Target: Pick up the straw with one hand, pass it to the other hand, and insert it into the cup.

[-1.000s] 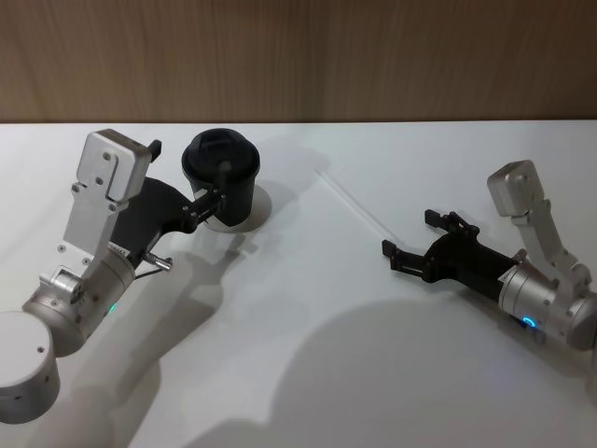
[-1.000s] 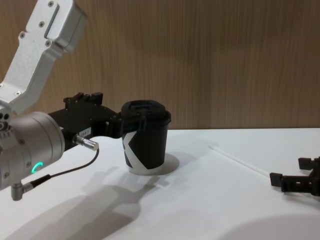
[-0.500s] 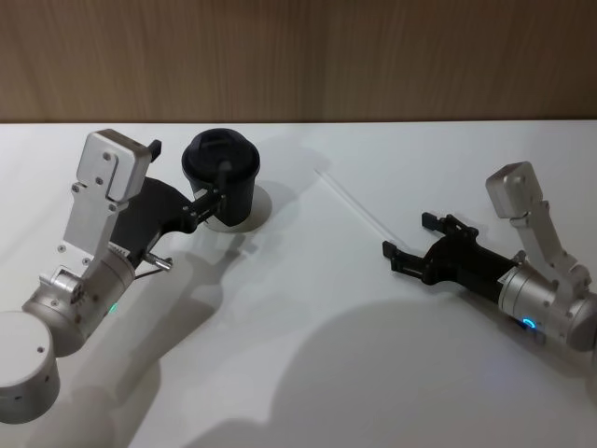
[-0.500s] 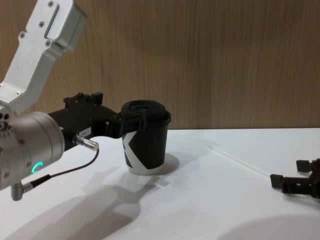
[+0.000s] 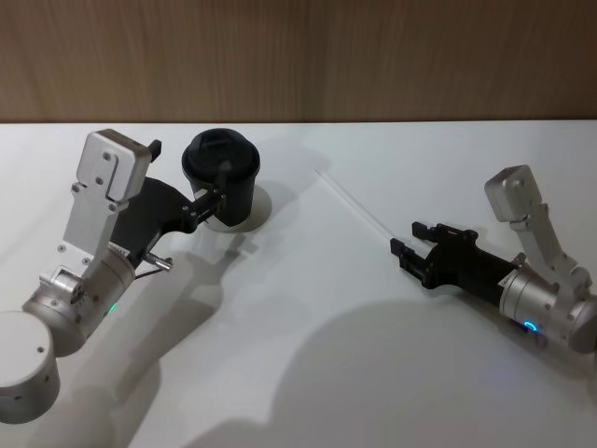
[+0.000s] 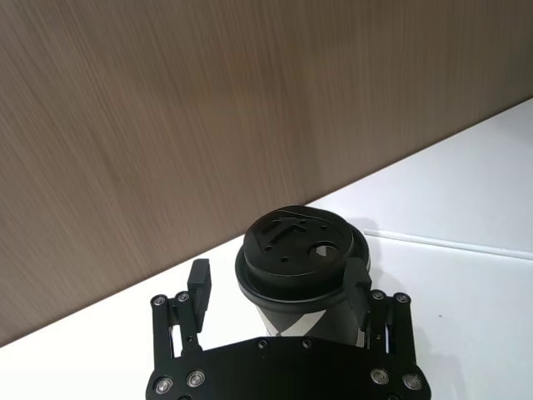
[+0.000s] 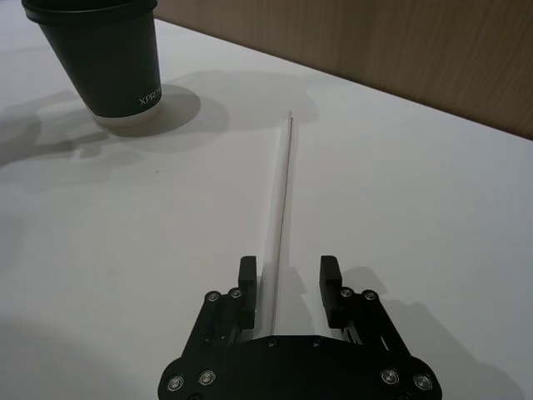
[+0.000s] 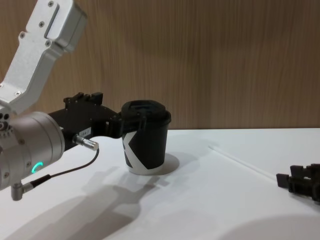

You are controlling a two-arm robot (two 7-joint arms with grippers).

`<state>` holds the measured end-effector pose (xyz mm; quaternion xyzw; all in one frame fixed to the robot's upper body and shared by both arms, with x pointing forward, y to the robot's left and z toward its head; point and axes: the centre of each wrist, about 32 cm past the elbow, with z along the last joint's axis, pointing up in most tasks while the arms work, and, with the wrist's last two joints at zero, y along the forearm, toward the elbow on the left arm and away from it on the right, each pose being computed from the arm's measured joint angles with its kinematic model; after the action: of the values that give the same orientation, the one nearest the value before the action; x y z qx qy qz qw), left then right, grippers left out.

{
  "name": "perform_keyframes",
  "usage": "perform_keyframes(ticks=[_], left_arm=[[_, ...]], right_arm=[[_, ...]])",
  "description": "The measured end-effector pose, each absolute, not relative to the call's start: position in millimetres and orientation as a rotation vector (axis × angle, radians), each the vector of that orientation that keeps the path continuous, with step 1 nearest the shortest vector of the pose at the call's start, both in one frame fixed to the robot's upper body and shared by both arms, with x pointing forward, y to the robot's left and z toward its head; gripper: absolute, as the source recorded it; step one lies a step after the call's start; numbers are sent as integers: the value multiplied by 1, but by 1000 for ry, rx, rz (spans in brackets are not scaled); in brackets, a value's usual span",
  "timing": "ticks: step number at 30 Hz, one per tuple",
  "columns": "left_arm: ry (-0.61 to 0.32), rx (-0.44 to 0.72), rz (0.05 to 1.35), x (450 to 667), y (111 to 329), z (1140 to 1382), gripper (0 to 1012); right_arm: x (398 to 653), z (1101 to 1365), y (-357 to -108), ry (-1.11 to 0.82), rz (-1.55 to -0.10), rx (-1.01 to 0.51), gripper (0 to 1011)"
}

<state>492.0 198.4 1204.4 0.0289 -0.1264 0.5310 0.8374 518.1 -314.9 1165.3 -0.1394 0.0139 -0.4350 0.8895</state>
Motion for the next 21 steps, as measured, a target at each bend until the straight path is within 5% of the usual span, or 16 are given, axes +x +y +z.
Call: perform_keyframes(ticks=[13, 21], left_arm=[[-268, 61, 1124, 492, 198, 1204, 999], [-268, 61, 1124, 492, 198, 1204, 1000]], right_arm=[[517, 1164, -316, 26, -887, -298, 85], [517, 1163, -316, 20, -881, -299, 17]])
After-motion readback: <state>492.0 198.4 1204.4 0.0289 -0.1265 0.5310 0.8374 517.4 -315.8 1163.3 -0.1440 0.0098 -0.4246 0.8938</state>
